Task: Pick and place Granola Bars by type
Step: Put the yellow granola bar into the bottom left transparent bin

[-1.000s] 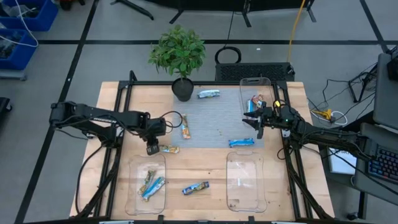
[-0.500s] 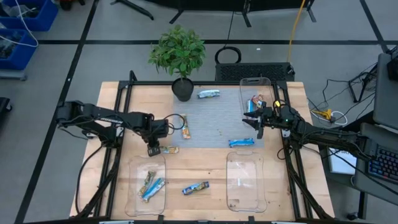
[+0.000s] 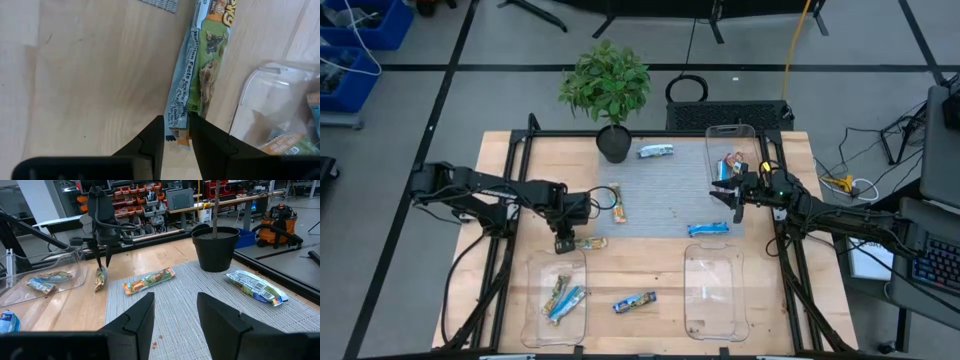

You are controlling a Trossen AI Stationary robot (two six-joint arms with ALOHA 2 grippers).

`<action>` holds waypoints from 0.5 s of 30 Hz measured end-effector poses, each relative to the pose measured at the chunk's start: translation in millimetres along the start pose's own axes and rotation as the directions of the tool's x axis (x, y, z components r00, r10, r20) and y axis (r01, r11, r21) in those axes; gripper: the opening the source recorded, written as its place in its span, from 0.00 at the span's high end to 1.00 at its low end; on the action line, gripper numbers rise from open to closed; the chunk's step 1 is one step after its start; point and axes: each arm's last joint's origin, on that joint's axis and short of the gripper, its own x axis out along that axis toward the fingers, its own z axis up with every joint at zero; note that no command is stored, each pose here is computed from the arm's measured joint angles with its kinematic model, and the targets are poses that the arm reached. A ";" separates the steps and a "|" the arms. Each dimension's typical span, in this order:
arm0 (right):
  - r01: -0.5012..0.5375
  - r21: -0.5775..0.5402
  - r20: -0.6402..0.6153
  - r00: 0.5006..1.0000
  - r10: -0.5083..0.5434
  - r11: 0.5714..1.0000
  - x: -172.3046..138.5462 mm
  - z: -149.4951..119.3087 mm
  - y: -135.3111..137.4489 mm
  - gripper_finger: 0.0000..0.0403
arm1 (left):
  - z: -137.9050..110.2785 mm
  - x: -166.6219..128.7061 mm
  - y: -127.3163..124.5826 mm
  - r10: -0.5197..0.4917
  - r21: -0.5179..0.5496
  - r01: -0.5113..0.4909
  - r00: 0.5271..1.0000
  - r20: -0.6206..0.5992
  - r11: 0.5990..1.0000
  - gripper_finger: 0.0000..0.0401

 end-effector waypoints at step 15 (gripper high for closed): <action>0.000 0.000 0.000 1.000 0.000 1.000 0.0 0.1 0.0 0.65 | -3.6 -2.3 7.7 0.009 -0.147 -0.015 0.999 -0.040 0.989 0.75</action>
